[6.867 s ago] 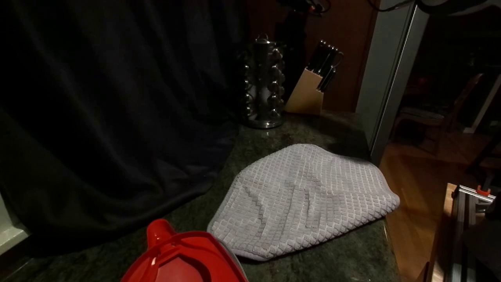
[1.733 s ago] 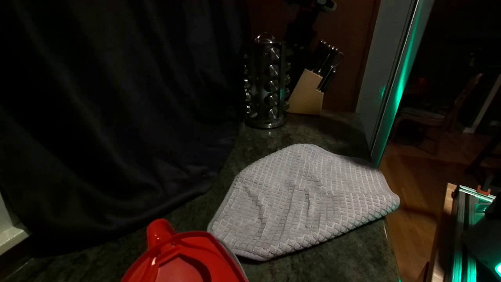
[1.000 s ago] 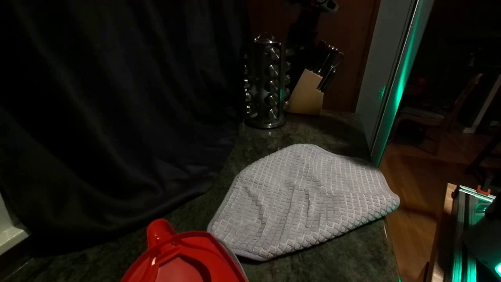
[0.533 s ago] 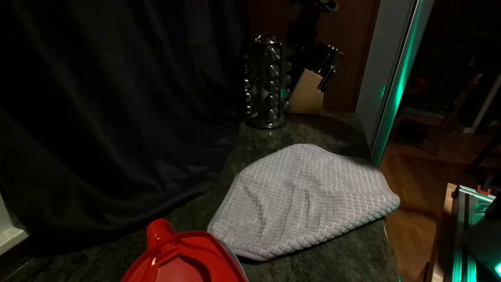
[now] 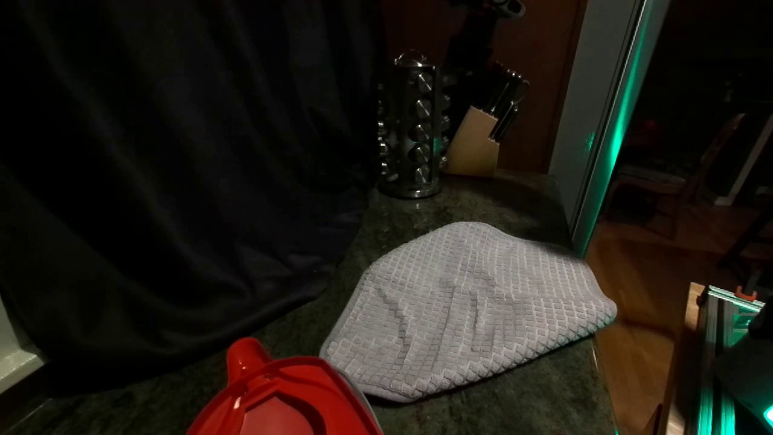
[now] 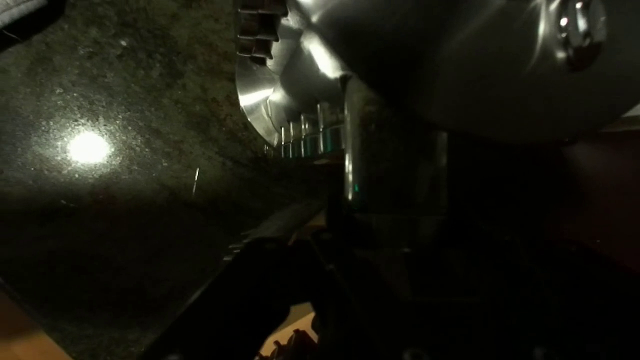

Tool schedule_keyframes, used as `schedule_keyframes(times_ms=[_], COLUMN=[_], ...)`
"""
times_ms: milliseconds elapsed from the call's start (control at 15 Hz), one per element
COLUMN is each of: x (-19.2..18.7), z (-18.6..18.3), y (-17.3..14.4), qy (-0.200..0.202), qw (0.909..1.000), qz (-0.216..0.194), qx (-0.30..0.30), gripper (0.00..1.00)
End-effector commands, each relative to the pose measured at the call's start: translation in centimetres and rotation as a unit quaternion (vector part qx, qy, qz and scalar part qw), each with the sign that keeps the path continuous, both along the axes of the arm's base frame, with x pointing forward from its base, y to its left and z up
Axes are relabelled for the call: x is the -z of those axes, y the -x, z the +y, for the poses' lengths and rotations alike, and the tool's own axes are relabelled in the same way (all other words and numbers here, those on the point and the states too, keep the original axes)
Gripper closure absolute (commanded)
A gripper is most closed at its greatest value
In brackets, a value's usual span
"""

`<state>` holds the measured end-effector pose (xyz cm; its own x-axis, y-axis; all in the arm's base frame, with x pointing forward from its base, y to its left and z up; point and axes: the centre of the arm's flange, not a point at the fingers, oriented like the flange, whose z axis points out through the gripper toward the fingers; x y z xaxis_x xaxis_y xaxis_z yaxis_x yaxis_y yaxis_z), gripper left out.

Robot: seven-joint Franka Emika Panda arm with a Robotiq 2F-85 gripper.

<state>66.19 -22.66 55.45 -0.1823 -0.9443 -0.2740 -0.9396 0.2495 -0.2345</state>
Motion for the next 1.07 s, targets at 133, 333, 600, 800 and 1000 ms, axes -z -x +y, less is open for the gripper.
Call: schedule_keyframes(times_ms=[133,333,600,800,1000], x=[-1.9,-2.2,-2.4,-2.1,-1.9], z=[-0.6,-0.7,-1.0,-0.7,-0.3], y=[2.9,2.9,3.1,3.3,3.7], qy=[-0.002,0.032,0.060,0.039,0.027], qw=[0.9998,0.9994,0.9981,0.9991,0.9984], qz=[-0.007,-0.006,-0.001,0.004,0.007], qx=[0.020,-0.009,-0.017,0.015,0.050], gripper=[0.75,0.75,0.75,0.75,0.75])
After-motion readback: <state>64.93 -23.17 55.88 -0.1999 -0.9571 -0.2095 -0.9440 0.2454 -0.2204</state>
